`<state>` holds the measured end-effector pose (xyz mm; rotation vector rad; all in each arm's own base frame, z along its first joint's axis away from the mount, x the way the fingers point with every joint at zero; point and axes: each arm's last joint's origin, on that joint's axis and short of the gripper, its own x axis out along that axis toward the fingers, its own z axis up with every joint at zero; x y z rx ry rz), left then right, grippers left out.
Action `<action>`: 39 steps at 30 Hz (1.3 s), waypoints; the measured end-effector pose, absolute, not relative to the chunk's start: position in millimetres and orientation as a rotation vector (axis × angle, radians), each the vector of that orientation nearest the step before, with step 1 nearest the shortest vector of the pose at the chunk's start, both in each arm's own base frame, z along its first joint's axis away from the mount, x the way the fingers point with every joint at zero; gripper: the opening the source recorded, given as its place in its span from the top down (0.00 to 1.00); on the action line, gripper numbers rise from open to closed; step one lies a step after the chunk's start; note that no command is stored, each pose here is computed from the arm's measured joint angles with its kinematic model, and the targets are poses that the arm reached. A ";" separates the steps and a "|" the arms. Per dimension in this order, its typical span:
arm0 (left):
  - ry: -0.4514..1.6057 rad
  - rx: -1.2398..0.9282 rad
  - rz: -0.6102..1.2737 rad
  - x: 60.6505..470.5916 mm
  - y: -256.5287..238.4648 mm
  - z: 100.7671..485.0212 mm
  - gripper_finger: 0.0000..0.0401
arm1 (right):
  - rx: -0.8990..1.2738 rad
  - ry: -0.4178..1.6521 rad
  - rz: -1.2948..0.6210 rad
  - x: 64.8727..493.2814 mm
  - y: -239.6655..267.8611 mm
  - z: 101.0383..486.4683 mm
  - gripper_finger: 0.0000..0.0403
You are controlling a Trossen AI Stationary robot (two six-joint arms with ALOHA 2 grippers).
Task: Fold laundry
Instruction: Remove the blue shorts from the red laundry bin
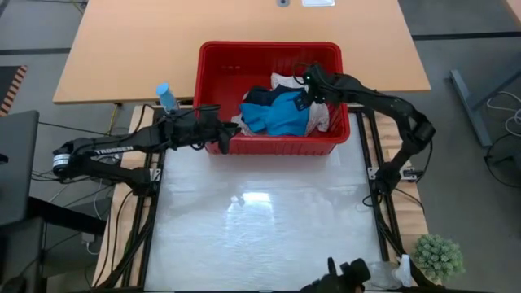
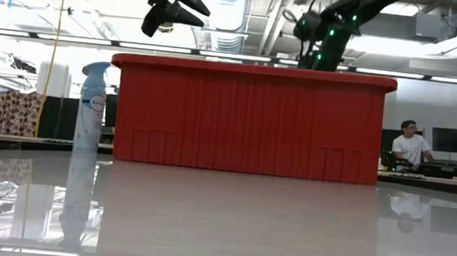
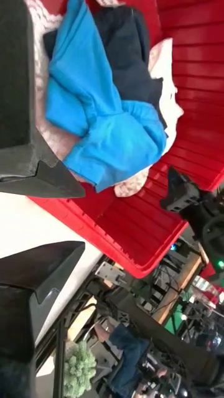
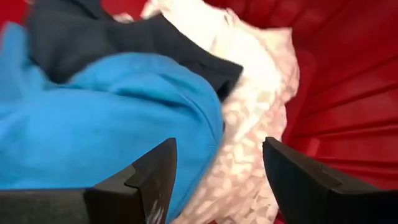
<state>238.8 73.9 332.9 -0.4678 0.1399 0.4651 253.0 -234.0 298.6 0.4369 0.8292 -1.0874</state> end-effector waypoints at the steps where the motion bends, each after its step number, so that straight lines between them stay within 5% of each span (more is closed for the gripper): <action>1: 0.135 -0.468 0.466 238.5 74.2 333.4 0.72 | 0.449 0.843 -1.082 253.6 -237.2 293.9 0.35; 16: 0.120 -0.490 0.487 235.8 78.4 334.7 0.72 | 0.598 0.991 -0.960 266.7 -264.0 235.6 0.38; 19: 0.120 -0.489 0.488 235.9 78.4 334.6 0.72 | 0.630 0.988 -0.914 268.2 -263.7 233.6 0.48; 26: 0.128 -0.475 0.487 235.9 78.3 334.2 0.72 | 0.623 0.957 -0.905 267.4 -262.5 244.5 0.95; 39: 0.167 -0.402 0.485 235.6 78.3 332.2 0.72 | 0.521 0.861 -0.773 298.2 -232.2 333.6 0.95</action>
